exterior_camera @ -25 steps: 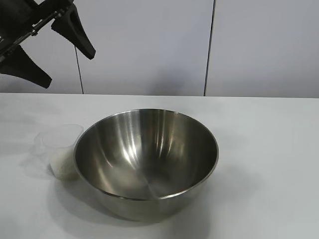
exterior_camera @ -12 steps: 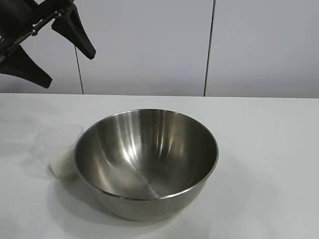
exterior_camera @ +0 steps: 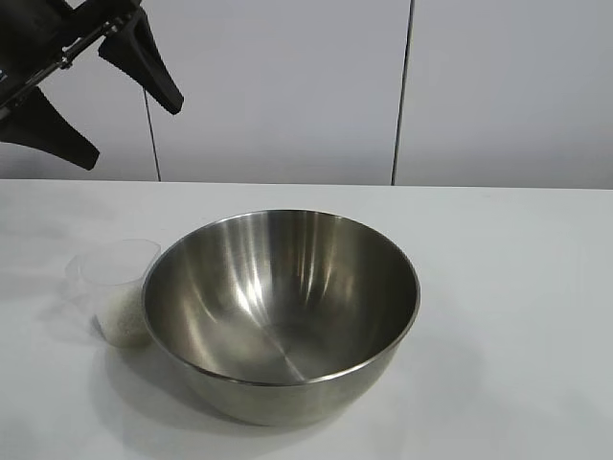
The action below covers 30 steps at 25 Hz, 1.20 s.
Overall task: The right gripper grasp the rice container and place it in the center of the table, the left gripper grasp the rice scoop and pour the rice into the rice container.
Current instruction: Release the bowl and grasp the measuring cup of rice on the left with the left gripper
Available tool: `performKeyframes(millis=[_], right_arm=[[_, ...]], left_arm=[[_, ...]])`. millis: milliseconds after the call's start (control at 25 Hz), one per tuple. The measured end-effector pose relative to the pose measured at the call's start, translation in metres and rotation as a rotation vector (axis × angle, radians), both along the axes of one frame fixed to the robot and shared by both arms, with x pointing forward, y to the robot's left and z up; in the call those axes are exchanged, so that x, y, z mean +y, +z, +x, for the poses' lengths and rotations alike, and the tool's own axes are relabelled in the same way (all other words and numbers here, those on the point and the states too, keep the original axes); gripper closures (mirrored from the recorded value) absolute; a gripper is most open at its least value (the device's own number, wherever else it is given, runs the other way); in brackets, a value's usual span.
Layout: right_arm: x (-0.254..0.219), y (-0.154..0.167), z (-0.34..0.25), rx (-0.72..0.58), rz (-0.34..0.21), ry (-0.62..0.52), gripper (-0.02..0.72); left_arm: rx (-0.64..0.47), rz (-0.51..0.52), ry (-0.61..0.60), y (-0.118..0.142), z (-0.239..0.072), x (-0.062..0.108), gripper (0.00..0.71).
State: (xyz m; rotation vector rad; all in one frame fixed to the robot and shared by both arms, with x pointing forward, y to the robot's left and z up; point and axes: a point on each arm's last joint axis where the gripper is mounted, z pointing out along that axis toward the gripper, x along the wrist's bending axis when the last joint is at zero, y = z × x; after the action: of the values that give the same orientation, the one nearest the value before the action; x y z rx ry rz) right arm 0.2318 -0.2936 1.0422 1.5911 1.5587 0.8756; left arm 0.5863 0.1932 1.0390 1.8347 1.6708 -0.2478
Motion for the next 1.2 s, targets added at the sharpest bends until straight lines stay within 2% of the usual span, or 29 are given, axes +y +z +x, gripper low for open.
performKeyframes(millis=[360,520,640,720,840,920,1040,1120,1200], right_arm=[[0.0,-0.001,0.001,-0.007,-0.002,-0.002,0.104],[0.0,-0.001,0.001,-0.008,-0.002,-0.002,0.104],[0.0,-0.001,0.001,-0.008,-0.002,-0.002,0.104],[0.0,-0.001,0.001,-0.008,-0.002,-0.002,0.104],[0.0,-0.001,0.001,-0.008,-0.002,-0.002,0.104],[0.0,-0.001,0.001,-0.008,-0.002,-0.002,0.104],[0.0,-0.001,0.001,-0.008,-0.003,-0.002,0.104],[0.0,-0.001,0.001,-0.008,-0.003,-0.002,0.104],[0.0,-0.001,0.001,-0.008,-0.003,-0.002,0.104]], left_arm=[[0.002,-0.002,0.003,0.0,0.0,0.0,0.021],[-0.007,-0.063,0.035,0.004,0.002,-0.004,0.021],[-0.08,-0.061,-0.005,0.011,0.006,-0.004,0.035],[-0.169,-0.033,0.005,0.018,0.007,-0.001,0.058],[-0.412,0.097,0.056,0.027,-0.005,0.009,0.072],[-0.618,0.207,0.09,0.027,-0.024,0.01,0.075],[-0.84,0.381,0.144,-0.009,-0.059,0.011,0.077],[-0.943,0.51,0.204,-0.045,-0.081,0.02,0.077],[-1.064,0.624,0.299,-0.064,-0.098,0.035,0.077]])
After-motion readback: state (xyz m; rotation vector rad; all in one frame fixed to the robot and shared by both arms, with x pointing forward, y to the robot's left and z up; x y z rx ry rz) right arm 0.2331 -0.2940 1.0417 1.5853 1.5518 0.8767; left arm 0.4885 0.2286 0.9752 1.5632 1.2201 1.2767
